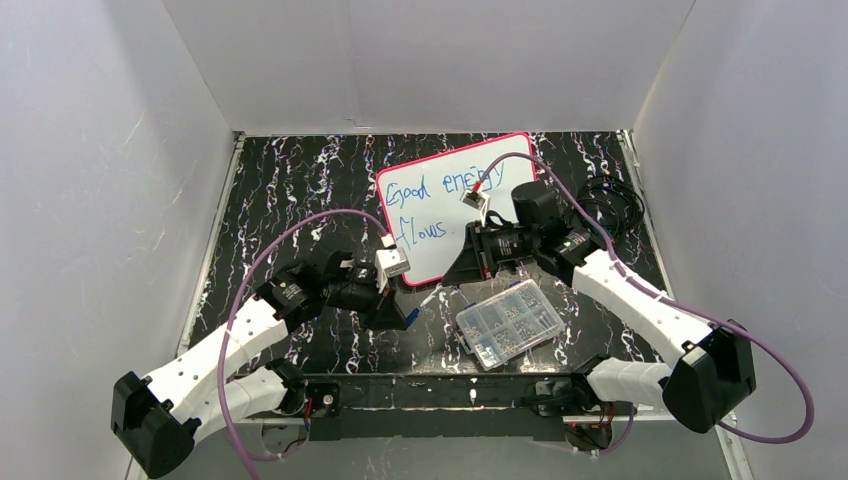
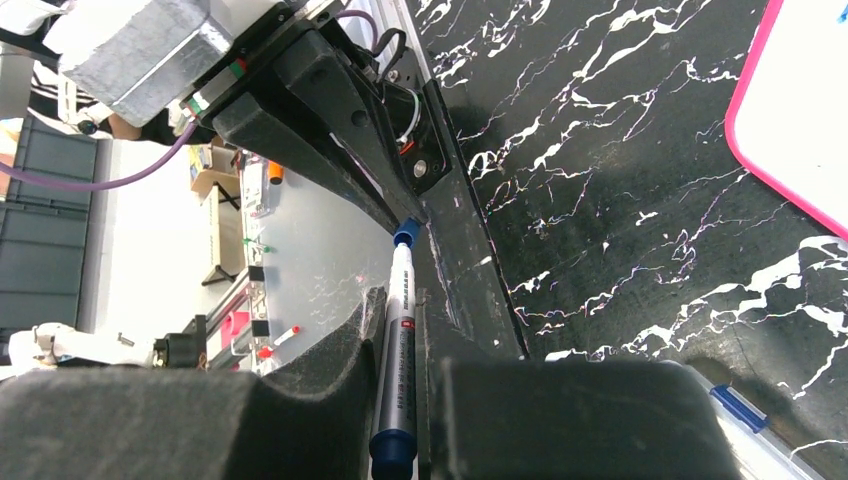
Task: Write a sentence on the whiteboard
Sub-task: Close the pen cap.
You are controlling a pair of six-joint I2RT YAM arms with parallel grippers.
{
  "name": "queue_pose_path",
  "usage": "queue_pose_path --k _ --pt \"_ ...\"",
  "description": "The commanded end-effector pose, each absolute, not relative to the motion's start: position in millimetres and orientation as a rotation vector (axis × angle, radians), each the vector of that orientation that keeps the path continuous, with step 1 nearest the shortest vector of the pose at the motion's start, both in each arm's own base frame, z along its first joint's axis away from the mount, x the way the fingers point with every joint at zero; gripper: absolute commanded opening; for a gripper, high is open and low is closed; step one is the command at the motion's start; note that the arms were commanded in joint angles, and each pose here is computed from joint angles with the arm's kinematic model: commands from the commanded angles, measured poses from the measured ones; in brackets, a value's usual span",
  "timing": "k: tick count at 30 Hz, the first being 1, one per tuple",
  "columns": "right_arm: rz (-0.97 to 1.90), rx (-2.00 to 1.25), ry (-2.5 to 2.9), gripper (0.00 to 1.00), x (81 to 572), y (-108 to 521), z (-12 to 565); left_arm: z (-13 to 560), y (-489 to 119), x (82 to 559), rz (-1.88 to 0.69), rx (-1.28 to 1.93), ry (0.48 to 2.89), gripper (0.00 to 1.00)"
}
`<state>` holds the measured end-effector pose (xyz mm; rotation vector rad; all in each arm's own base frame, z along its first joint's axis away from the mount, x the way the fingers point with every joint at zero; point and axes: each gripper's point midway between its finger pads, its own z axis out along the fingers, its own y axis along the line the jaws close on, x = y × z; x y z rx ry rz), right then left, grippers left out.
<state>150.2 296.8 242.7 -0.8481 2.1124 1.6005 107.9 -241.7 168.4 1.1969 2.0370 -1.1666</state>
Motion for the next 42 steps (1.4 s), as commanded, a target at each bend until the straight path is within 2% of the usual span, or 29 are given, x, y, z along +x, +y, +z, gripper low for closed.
queue_pose_path --k 1,42 --pt "1.602 -0.875 2.092 0.01 150.3 303.5 240.6 175.3 -244.1 103.9 -1.196 1.221 2.007 0.00" --pt "1.644 -0.945 2.135 0.01 125.9 327.3 220.0 186.1 -243.8 120.4 -1.105 1.147 1.976 0.00"
